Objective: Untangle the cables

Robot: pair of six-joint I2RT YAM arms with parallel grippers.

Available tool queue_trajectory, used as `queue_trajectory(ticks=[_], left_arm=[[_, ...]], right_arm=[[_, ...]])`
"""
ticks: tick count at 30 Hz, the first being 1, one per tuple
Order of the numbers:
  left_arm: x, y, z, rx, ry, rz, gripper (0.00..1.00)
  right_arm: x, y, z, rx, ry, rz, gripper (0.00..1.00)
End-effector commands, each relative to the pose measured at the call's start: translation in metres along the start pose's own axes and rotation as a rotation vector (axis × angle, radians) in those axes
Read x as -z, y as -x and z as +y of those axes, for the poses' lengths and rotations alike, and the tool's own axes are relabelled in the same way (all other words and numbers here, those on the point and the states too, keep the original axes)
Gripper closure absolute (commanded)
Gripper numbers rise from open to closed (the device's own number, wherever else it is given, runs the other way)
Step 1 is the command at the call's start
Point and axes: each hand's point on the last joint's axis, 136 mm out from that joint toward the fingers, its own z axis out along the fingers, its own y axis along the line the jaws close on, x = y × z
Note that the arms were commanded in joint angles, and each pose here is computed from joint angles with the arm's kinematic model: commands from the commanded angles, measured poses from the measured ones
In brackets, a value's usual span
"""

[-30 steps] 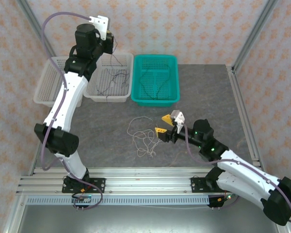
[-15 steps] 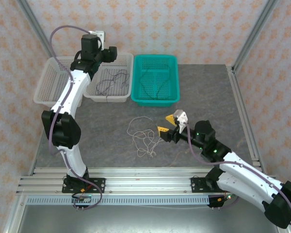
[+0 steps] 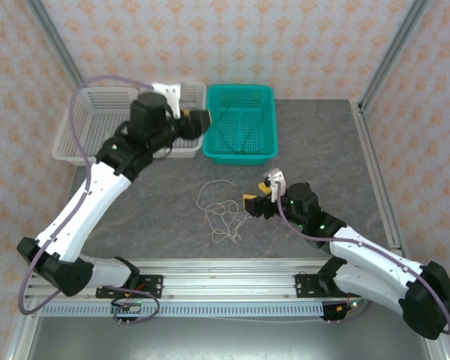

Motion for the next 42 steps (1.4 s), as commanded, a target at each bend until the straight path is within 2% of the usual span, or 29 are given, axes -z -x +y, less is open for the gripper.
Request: queue_trajectory(ticks=[1, 4, 7, 9, 14, 19, 22, 27, 33, 34, 36, 42], left_arm=[[-0.016, -0.104, 0.057, 0.266, 0.263, 0.223, 0.45], [-0.023, -0.165, 0.078, 0.461, 0.345, 0.286, 0.51], [-0.034, -0.212, 0.097, 0.558, 0.403, 0.338, 0.56], [-0.04, -0.235, 0.108, 0.538, 0.456, 0.393, 0.58], [-0.067, -0.27, 0.109, 0.407, 0.446, 0.569, 0.59], [-0.088, -0.285, 0.123, 0.297, 0.508, 0.637, 0.6], [-0.091, -0.286, 0.136, 0.244, 0.573, 0.639, 0.63], [-0.098, -0.297, 0.139, 0.233, 0.582, 0.668, 0.69], [-0.088, -0.302, 0.141, 0.237, 0.588, 0.693, 0.96], [-0.085, -0.295, 0.136, 0.24, 0.571, 0.68, 1.0], [-0.081, -0.278, 0.124, 0.248, 0.521, 0.652, 1.0], [-0.068, -0.218, 0.052, 0.281, 0.199, 0.561, 1.0]], right_arm=[[-0.004, 0.008, 0.003, -0.032, 0.005, -0.014, 0.29], [-0.005, 0.006, 0.003, -0.039, 0.008, -0.002, 0.29], [-0.004, 0.003, 0.004, -0.036, 0.016, 0.006, 0.29], [-0.002, 0.001, 0.004, -0.031, 0.014, 0.012, 0.29], [0.004, -0.003, 0.004, -0.009, 0.014, 0.013, 0.29], [0.007, -0.001, 0.002, -0.003, -0.001, 0.002, 0.29], [0.01, 0.0, 0.002, -0.003, -0.002, -0.001, 0.29], [0.016, -0.002, 0.0, -0.012, -0.016, -0.011, 0.29], [0.019, 0.0, 0.0, 0.003, -0.015, -0.023, 0.29], [0.018, -0.001, 0.003, 0.016, -0.001, -0.017, 0.29], [0.016, -0.002, 0.009, 0.045, 0.035, 0.006, 0.3], [0.0, -0.006, 0.025, 0.145, 0.136, 0.082, 0.29]])
